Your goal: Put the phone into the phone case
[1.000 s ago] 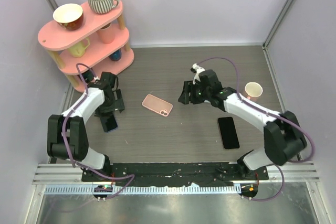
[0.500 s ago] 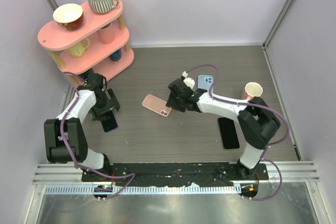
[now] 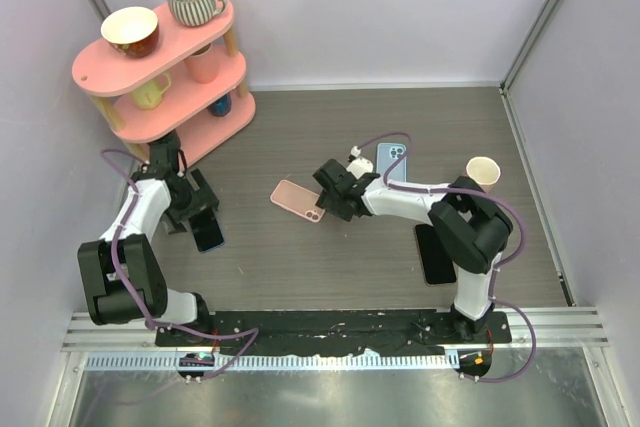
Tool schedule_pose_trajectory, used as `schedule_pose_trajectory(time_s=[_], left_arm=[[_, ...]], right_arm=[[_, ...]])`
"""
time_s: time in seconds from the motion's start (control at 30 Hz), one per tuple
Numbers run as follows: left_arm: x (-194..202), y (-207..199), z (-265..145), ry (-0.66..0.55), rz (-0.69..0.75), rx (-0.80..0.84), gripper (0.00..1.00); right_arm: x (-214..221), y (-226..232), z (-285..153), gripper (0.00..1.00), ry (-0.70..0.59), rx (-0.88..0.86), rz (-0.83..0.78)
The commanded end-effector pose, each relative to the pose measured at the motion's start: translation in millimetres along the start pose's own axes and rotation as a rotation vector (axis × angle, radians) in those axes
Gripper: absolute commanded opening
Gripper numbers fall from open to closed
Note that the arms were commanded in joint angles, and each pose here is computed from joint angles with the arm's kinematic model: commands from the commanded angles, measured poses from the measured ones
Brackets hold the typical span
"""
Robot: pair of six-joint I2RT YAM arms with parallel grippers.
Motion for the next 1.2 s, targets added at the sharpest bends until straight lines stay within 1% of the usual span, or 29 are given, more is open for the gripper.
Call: schedule_pose_trajectory(time_s=[0.0, 0.1, 0.17, 0.2, 0.23, 0.3, 0.33, 0.43, 0.47, 0.5, 0.53, 0.57, 0.63, 0.67, 0.7, 0.77, 0.87, 0.9, 0.93, 0.97, 1.0, 1.03, 1.1, 1.17], left_arm=[[-4, 4, 7, 0.001, -0.003, -0.032, 1.00], [-3, 4, 11, 0.022, -0.015, -0.044, 1.00], [-5, 6, 9, 0.000, -0.033, -0.063, 1.00], [-8, 9, 8, -0.014, -0.040, -0.080, 1.00], [-10, 10, 6, -0.027, -0.041, -0.090, 1.00], [-11, 7, 3, -0.044, -0.040, -0.069, 1.00], [-11, 7, 3, -0.045, -0.042, -0.063, 1.00], [-9, 3, 3, -0.033, -0.037, -0.037, 1.00], [-9, 2, 4, -0.031, -0.035, -0.031, 1.00], [-8, 2, 6, -0.022, -0.035, -0.034, 1.00], [-7, 2, 6, -0.017, -0.031, -0.029, 1.00], [-7, 0, 7, -0.014, -0.023, -0.019, 1.00], [-5, -6, 10, 0.019, -0.002, 0.023, 1.00], [-4, -8, 12, 0.032, 0.010, 0.038, 1.00], [-2, -10, 13, 0.044, 0.022, 0.056, 1.00], [3, -12, 17, 0.084, 0.043, 0.078, 1.00], [1, -12, 19, 0.084, 0.051, 0.079, 1.00], [3, -11, 20, 0.086, 0.051, 0.075, 1.00], [3, -11, 20, 0.086, 0.051, 0.075, 1.00], [4, -11, 21, 0.091, 0.055, 0.072, 1.00], [4, -10, 21, 0.092, 0.058, 0.071, 1.00], [4, -10, 22, 0.093, 0.063, 0.068, 1.00], [2, -8, 25, 0.101, 0.085, 0.053, 1.00], [-1, -5, 27, 0.102, 0.093, 0.029, 1.00]], right_arm=[[0, 16, 6, 0.52, -0.029, -0.012, -0.006], [4, 14, 9, 0.51, -0.026, 0.000, -0.037], [4, 12, 11, 0.47, -0.031, 0.007, -0.079], [6, 11, 15, 0.43, -0.026, 0.013, -0.106], [7, 8, 16, 0.35, -0.017, 0.013, -0.184], [7, 8, 18, 0.30, -0.007, 0.013, -0.267], [7, 4, 19, 0.25, -0.005, 0.020, -0.352], [-5, 1, 14, 0.16, -0.039, 0.031, -0.487], [-13, -3, 13, 0.15, -0.063, 0.046, -0.580], [-17, -3, 12, 0.14, -0.070, 0.042, -0.617], [-20, -1, 9, 0.12, -0.074, 0.027, -0.667], [-24, -4, 5, 0.11, -0.079, 0.010, -0.773], [-33, 0, 0, 0.08, -0.121, -0.028, -0.875], [-36, -4, -8, 0.08, -0.133, -0.047, -0.926], [-41, -1, -10, 0.08, -0.150, -0.085, -1.019], [-44, 0, -21, 0.08, -0.161, -0.139, -1.101], [-25, 4, -29, 0.09, -0.069, -0.319, -1.256], [-24, 10, -35, 0.09, -0.076, -0.377, -1.302], [-20, 14, -38, 0.09, -0.080, -0.430, -1.314], [-13, 9, -36, 0.10, -0.068, -0.467, -1.329], [-17, 19, -43, 0.09, -0.128, -0.515, -1.337], [-13, 20, -44, 0.09, -0.128, -0.552, -1.361], [-11, 19, -43, 0.09, -0.127, -0.565, -1.385], [-6, 19, -42, 0.10, -0.091, -0.588, -1.429]])
Point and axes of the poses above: each gripper's point midway between its finger pads, its own z axis out along the fingers, its own y axis along the line the jaws close on, x = y × z, the point moved 3 cm from there along -z, back along the fingers, and after that the axes turned 3 degrees about z, right-handed, at the moved point
